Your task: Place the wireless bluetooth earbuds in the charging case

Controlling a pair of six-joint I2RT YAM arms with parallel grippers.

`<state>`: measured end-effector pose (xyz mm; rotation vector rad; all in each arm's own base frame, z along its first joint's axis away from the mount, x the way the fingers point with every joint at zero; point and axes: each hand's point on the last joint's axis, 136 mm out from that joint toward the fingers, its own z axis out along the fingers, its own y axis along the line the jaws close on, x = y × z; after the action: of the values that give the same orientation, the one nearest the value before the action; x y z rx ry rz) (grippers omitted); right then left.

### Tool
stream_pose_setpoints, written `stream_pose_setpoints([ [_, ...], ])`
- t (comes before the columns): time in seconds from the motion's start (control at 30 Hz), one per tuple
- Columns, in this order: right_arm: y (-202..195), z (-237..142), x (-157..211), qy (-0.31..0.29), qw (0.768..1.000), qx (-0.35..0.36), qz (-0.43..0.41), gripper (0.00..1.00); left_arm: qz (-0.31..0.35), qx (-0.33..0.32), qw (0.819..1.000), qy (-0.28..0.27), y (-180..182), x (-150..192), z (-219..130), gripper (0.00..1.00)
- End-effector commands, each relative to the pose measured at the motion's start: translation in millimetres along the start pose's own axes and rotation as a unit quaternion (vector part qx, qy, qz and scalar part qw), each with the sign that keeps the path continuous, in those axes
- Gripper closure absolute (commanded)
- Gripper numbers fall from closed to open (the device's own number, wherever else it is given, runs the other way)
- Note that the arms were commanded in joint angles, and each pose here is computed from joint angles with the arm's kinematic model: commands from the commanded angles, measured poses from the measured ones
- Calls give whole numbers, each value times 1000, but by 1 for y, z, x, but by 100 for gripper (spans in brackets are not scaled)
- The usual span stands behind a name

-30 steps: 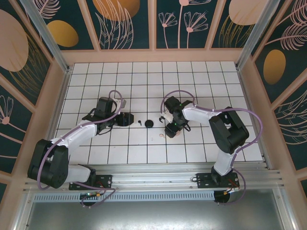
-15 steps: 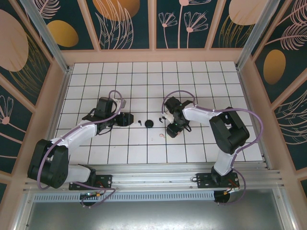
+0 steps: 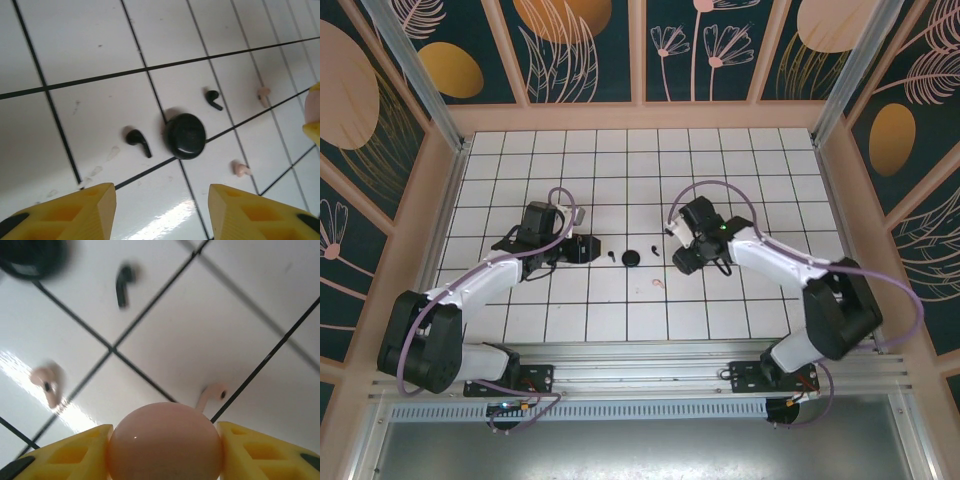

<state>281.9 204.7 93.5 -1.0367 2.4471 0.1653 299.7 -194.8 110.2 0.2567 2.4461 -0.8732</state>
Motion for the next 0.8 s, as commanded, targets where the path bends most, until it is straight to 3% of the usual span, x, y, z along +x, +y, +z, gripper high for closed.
stream_pose_setpoints([
  [0.0,4,-23,-45,-141,990,-10,-16,52,11,78,996,-33,-44,-27,-14,49],
  [0.2,32,-60,-78,-323,938,-49,-113,57,51,146,987,-50,-89,-47,-26,50],
  [0.3,42,-71,-87,-372,914,-57,-149,59,70,175,981,-55,-109,-53,-30,50],
  [0.57,51,-80,-111,-418,890,-58,-173,58,101,208,972,-51,-139,-58,-26,51],
  [0.77,61,-81,-120,-427,884,-68,-180,58,106,226,967,-47,-150,-60,-21,49],
])
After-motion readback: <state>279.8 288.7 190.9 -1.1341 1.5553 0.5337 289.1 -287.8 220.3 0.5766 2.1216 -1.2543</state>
